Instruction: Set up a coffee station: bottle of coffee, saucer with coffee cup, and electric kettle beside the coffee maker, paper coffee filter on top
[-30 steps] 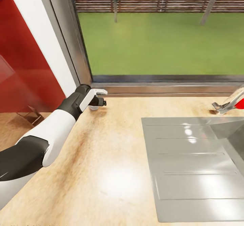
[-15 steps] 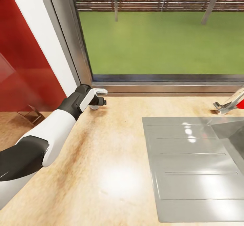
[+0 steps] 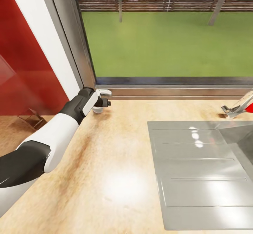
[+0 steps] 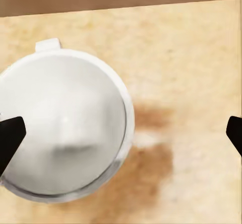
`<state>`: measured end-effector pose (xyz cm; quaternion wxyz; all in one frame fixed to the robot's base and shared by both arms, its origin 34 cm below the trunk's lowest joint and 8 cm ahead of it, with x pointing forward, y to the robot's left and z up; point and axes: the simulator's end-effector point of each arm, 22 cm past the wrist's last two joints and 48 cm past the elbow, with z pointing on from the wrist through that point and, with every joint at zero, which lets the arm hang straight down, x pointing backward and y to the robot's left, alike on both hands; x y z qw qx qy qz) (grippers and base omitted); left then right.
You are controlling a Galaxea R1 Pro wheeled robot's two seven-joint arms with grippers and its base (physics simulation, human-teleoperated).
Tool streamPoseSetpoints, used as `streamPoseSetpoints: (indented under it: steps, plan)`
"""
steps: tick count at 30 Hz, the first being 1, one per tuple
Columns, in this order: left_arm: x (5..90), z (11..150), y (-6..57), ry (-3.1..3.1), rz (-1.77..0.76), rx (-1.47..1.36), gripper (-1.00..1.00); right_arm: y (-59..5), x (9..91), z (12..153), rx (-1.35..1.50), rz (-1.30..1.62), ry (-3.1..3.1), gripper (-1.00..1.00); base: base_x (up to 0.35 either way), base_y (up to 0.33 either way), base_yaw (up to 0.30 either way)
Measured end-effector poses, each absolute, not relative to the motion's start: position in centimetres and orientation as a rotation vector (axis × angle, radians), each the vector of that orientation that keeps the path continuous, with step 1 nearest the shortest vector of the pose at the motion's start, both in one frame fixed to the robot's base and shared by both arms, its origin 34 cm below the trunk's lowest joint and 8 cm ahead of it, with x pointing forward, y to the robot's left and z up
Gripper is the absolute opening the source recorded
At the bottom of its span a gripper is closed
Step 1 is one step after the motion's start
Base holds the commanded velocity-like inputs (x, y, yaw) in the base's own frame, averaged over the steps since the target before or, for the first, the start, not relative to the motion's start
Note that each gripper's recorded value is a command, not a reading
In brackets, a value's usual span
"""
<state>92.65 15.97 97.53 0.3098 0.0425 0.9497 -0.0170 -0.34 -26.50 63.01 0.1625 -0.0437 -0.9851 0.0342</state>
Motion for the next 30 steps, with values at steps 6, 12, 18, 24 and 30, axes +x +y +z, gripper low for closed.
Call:
streamPoseSetpoints:
  steps: [6,12,18,24,30]
  plan:
    - [93.0,97.3,15.8,2.492,-0.050,0.106,1.00,-26.5,-0.6,63.1,-0.124,0.100,-2.804,1.00,0.000,0.000,0.000]
    - [93.0,97.2,15.5,2.492,-0.059,0.107,1.00,-26.5,-0.6,63.1,-0.124,0.100,-2.803,1.00,0.000,0.000,-0.001]
    - [93.0,97.0,15.3,2.496,-0.061,0.109,1.00,-26.5,-0.7,63.1,-0.124,0.099,-2.801,1.00,0.000,0.000,-0.051]
    - [92.9,96.8,15.4,2.500,-0.060,0.106,1.00,-26.5,-0.7,63.1,-0.124,0.099,-2.800,1.00,0.000,0.000,-0.006]
    - [92.8,96.0,15.8,2.509,-0.055,0.102,1.00,-26.5,-0.9,63.2,-0.123,0.100,-2.795,1.00,0.000,0.000,0.000]
